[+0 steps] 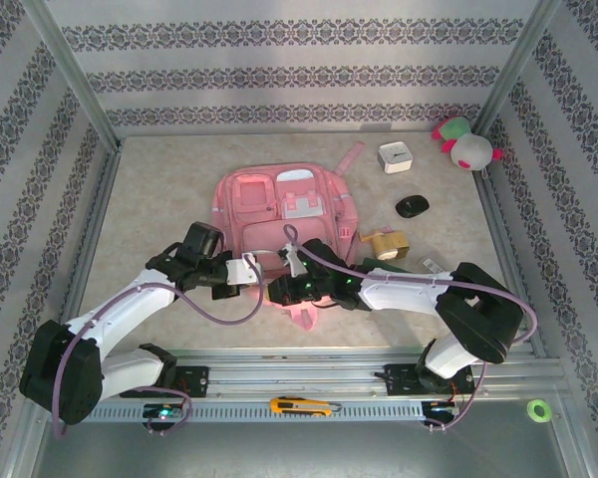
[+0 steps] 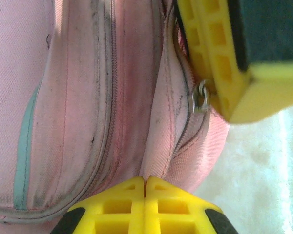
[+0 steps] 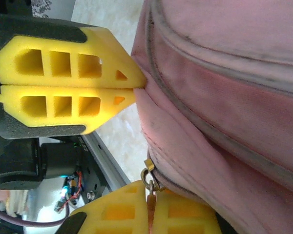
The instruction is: Pack books, pencil case, and school supplies into a backpack
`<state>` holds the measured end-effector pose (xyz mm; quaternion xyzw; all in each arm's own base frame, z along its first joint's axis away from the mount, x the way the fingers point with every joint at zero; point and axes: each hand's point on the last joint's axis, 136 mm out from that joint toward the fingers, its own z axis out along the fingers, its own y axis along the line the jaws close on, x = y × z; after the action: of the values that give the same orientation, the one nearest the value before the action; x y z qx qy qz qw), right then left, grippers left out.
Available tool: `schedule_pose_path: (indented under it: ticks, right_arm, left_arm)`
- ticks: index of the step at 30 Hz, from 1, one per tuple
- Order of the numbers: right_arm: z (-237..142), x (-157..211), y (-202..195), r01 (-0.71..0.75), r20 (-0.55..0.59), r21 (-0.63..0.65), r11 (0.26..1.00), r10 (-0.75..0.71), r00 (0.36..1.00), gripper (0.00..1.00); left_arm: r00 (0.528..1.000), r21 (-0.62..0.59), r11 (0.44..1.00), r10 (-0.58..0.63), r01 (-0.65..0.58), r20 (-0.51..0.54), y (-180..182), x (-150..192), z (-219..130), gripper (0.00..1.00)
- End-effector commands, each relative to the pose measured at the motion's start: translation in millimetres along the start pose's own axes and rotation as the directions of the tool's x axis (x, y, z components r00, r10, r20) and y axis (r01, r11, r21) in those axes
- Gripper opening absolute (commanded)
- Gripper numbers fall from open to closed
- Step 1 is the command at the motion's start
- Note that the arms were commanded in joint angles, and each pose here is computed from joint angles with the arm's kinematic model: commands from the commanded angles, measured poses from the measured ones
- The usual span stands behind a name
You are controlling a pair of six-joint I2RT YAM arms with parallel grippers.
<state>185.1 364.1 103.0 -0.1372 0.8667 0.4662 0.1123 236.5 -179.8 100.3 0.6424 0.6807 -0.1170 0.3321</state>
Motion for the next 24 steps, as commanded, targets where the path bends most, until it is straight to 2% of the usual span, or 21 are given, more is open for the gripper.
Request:
schedule_pose_path:
  ticks: [1, 10, 15, 18, 19, 23, 24]
  right_arm:
    - [-26.3, 2.6, 11.8, -0.042, -0.018, -0.071, 0.997, 0.04, 0.999, 0.0]
    - [-86.2, 11.1, -31.2, -0.107, -0.038, 0.051, 0.993, 0.109, 0.993, 0.0]
    - [-98.4, 14.0, -50.7, -0.127, -0.036, 0.095, 0.987, 0.131, 0.991, 0.0]
    - [-95.6, 11.4, -42.1, -0.109, -0.037, 0.063, 0.992, 0.111, 0.993, 0.0]
    - [-94.0, 10.5, -36.9, -0.096, -0.037, 0.05, 0.994, 0.098, 0.995, 0.0]
    - [-90.0, 6.7, -26.4, -0.068, -0.032, 0.029, 0.997, 0.069, 0.997, 0.0]
    - [-89.6, 6.5, -26.8, -0.069, -0.032, 0.03, 0.997, 0.07, 0.997, 0.0]
  left_arm:
    - [0.992, -0.097, 0.995, 0.024, -0.037, -0.127, 14.7, 24.0, -3.8, 0.0]
    - [0.983, -0.109, 0.994, 0.011, -0.032, -0.184, 18.4, 30.8, -10.9, 0.0]
    - [0.981, -0.119, 0.992, 0.01, -0.033, -0.192, 17.9, 30.6, -16.6, 0.0]
    - [0.989, -0.11, 0.994, -0.004, -0.013, -0.149, 15.5, 19.1, -23.0, 0.0]
    - [0.993, -0.101, 0.995, -0.015, 0.004, -0.114, 13.8, 11.1, -26.1, 0.05]
    - [0.997, -0.035, 0.998, -0.042, 0.044, 0.062, -2.5, -37.4, -35.4, 0.53]
    - [0.996, -0.031, 0.999, -0.032, 0.035, 0.078, -7.1, -46.1, -35.1, 0.58]
